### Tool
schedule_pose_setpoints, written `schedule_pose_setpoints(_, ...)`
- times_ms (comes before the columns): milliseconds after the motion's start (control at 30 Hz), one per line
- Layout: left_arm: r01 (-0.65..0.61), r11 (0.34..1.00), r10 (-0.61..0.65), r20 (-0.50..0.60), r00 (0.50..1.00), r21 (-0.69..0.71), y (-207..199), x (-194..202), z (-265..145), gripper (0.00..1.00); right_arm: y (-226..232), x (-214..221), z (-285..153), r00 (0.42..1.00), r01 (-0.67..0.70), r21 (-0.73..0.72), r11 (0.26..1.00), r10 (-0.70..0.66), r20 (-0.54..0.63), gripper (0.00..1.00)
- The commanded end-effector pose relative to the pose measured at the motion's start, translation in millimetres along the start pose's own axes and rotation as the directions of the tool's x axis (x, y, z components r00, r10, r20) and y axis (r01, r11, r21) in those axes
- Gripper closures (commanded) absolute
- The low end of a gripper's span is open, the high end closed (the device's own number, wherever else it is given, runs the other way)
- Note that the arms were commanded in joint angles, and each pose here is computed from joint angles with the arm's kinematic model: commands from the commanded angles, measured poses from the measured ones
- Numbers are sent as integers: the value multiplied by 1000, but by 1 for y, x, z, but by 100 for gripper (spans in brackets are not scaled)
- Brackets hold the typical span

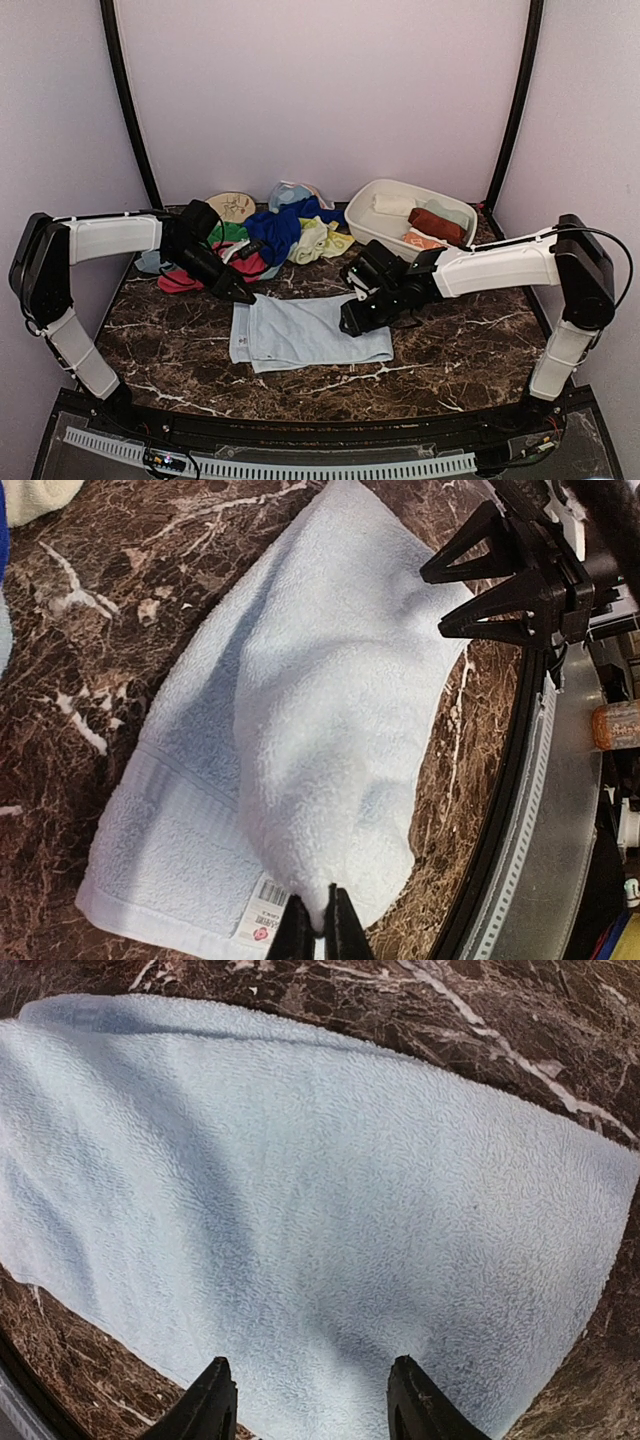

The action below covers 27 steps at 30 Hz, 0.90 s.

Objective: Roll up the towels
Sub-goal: Smooth out the towel at the center of the board.

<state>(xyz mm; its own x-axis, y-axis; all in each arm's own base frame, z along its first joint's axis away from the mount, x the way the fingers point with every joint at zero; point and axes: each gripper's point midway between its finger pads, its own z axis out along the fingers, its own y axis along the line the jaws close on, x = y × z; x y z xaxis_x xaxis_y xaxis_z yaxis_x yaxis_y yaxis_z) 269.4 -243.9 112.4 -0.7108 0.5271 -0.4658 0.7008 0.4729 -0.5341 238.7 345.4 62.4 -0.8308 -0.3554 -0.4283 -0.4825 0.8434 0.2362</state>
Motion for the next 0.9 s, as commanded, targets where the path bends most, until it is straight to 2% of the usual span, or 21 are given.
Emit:
schedule_pose_setpoints(0, -11, 998, 12, 11, 1000, -62, -2, -14, -16, 100, 2, -9, -9, 999, -2, -23, 1000, 3, 45, 47)
schedule_pose_setpoints(400, 5, 998, -4, 23, 1000, -61, -11, -21, -28, 100, -10, -2, -4, 999, -17, -7, 1000, 17, 30, 44)
schedule_pose_setpoints(500, 25, 988, -26, -4, 1000, -154, 8, -18, -26, 100, -10, -1, -3, 1000, -16, -6, 1000, 16, 23, 43)
schedule_pose_setpoints(667, 35, 929, -66, -71, 995, -369, 60, 1, -20, 100, -10, -1, -3, 1000, -19, -6, 1000, 19, 24, 43)
schedule_pose_setpoints(800, 17, 909, -68, -109, 992, -416, 81, 15, -7, 99, -12, 2, -3, 1000, -23, -2, 1000, 23, 17, 42)
schedule_pose_setpoints(867, -1, 907, -51, -113, 992, -422, 86, 18, -3, 92, -12, 3, -4, 1000, -26, -4, 1000, 26, 16, 42)
